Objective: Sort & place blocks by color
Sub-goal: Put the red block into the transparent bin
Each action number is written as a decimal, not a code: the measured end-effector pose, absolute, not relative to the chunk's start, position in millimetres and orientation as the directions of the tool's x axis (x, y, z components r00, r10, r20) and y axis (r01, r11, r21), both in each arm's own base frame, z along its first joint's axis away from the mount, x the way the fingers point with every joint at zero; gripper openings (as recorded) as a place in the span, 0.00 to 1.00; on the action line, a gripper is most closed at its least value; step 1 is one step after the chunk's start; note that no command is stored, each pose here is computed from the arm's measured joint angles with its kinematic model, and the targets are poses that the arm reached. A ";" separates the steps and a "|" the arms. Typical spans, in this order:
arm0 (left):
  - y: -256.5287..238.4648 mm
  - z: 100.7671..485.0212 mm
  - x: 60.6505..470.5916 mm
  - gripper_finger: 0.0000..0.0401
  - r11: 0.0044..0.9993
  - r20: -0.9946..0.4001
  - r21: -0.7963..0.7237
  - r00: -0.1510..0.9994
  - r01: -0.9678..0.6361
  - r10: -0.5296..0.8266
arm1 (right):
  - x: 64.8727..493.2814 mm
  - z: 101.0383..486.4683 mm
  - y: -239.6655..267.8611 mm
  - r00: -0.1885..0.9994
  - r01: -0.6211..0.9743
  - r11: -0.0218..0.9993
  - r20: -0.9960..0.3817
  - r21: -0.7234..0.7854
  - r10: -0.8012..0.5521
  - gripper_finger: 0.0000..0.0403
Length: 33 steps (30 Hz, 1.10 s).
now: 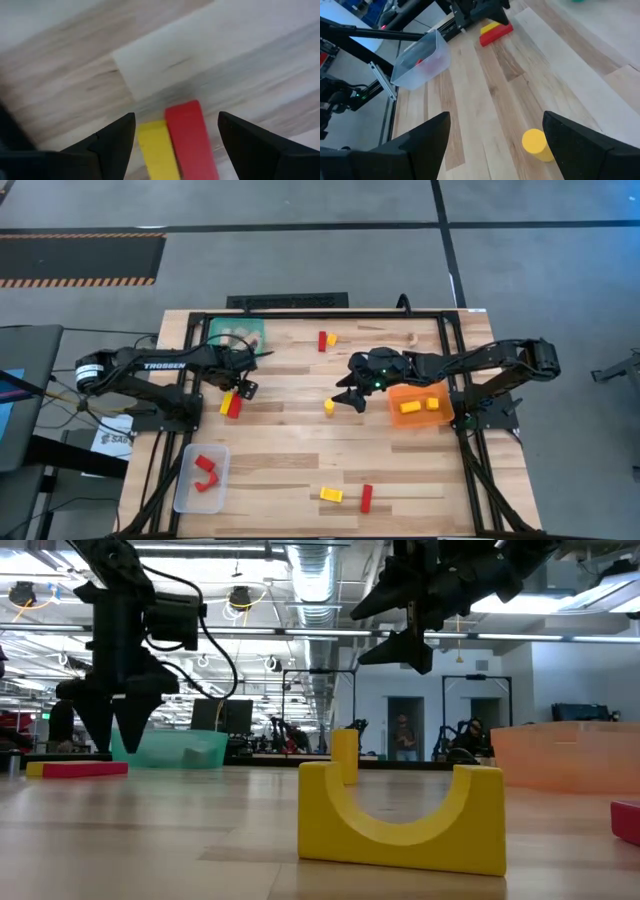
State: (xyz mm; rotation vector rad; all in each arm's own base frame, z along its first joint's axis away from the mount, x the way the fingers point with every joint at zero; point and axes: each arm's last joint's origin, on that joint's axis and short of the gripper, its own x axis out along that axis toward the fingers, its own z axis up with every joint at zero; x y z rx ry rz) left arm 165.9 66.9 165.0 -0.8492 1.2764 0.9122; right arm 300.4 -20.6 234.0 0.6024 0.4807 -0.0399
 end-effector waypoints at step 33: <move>49.6 133.9 160.2 0.33 0.463 -0.990 -0.061 0.113 -0.884 0.085 | 299.6 232.4 -20.5 0.880 0.211 0.785 -0.462 0.583 0.106 0.83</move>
